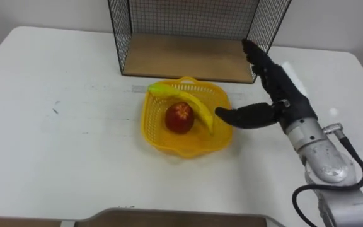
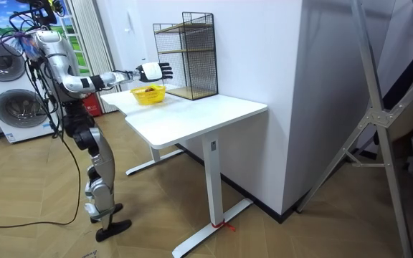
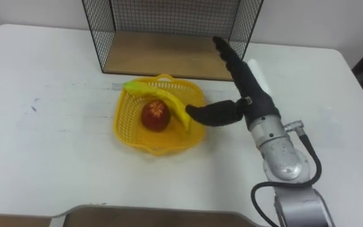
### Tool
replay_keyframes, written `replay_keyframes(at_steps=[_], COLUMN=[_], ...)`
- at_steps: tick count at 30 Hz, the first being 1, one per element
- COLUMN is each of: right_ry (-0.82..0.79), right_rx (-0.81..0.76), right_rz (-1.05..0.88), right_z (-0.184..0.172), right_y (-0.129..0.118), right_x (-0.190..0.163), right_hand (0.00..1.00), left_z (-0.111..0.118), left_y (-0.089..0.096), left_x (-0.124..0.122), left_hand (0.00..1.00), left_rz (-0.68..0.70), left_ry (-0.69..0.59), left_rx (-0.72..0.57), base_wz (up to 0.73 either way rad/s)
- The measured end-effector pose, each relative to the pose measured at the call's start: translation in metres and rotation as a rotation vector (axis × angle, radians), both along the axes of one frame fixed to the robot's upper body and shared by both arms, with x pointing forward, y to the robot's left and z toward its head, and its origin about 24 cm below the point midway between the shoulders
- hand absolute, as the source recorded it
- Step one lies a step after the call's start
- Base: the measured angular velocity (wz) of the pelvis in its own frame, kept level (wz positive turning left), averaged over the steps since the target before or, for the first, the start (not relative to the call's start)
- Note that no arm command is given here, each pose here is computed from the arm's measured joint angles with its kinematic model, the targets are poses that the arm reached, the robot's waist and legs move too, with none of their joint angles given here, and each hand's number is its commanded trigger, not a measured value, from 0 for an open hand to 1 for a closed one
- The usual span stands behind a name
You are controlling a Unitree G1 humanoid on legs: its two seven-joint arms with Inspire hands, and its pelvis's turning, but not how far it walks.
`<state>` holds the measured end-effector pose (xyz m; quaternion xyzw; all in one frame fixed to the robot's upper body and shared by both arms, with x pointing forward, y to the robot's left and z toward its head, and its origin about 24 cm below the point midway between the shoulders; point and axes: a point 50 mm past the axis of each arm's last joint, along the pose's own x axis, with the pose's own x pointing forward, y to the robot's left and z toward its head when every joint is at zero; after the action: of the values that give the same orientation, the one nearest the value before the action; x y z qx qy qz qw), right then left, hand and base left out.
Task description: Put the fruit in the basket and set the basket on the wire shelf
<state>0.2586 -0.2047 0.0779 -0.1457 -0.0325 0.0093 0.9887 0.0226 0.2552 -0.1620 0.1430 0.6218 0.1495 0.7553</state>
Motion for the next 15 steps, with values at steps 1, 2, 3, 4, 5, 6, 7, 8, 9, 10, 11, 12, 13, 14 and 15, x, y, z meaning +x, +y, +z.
replay_keyframes(at_steps=[1,2,3,4,5,6,7,8,9,10,11,12,13,14,15], right_ry=[-0.006,-0.010,-0.012,-0.012,-0.004,0.001,0.011,0.025,0.031,0.043,0.048,0.049,0.053,0.058,0.059], right_rx=[0.047,0.084,0.099,0.129,0.158,0.171,0.184,0.193,0.194,0.196,0.203,0.209,0.212,0.216,0.216], right_rz=[-0.060,-0.114,-0.142,-0.190,-0.237,-0.261,-0.310,-0.346,-0.360,-0.386,-0.416,-0.433,-0.467,-0.510,-0.530], right_z=[0.000,-0.001,-0.002,-0.004,-0.007,-0.009,-0.013,-0.017,-0.019,-0.023,-0.025,-0.026,-0.028,-0.031,-0.032], right_y=[-0.009,-0.016,-0.020,-0.025,-0.032,-0.035,-0.040,-0.044,-0.045,-0.048,-0.050,-0.052,-0.055,-0.059,-0.060], right_x=[-0.003,-0.006,-0.007,-0.010,-0.013,-0.014,-0.019,-0.024,-0.026,-0.030,-0.033,-0.035,-0.038,-0.043,-0.045], right_hand=[0.00,0.00,0.00,0.00,0.00,0.00,0.00,0.00,0.00,0.00,0.00,0.00,0.00,0.00,0.00], left_z=[0.000,0.001,0.001,0.003,0.004,0.005,0.007,0.008,0.009,0.013,0.017,0.020,0.027,0.036,0.042], left_y=[0.003,0.005,0.006,0.009,0.012,0.014,0.017,0.020,0.022,0.026,0.033,0.037,0.045,0.054,0.058], left_x=[-0.011,-0.023,-0.028,-0.038,-0.044,-0.046,-0.049,-0.053,-0.053,-0.051,-0.047,-0.044,-0.036,-0.024,-0.019], left_hand=[0.00,0.00,0.00,0.00,0.00,0.00,0.00,0.00,0.00,0.00,0.00,0.00,0.00,0.00,0.00], left_rz=[0.083,0.165,0.207,0.296,0.395,0.442,0.529,0.628,0.681,0.776,0.865,0.908,0.986,1.061,1.086], left_ry=[0.008,0.016,0.019,0.022,0.015,0.011,0.003,-0.008,-0.020,-0.056,-0.102,-0.129,-0.193,-0.278,-0.320], left_rx=[0.014,0.037,0.048,0.075,0.107,0.123,0.154,0.186,0.201,0.238,0.282,0.305,0.353,0.395,0.417], base_wz=[0.00,0.00,0.07,0.10,0.09,0.00,0.00,0.00,0.00,0.00,0.00,0.00,0.05,0.04,0.03])
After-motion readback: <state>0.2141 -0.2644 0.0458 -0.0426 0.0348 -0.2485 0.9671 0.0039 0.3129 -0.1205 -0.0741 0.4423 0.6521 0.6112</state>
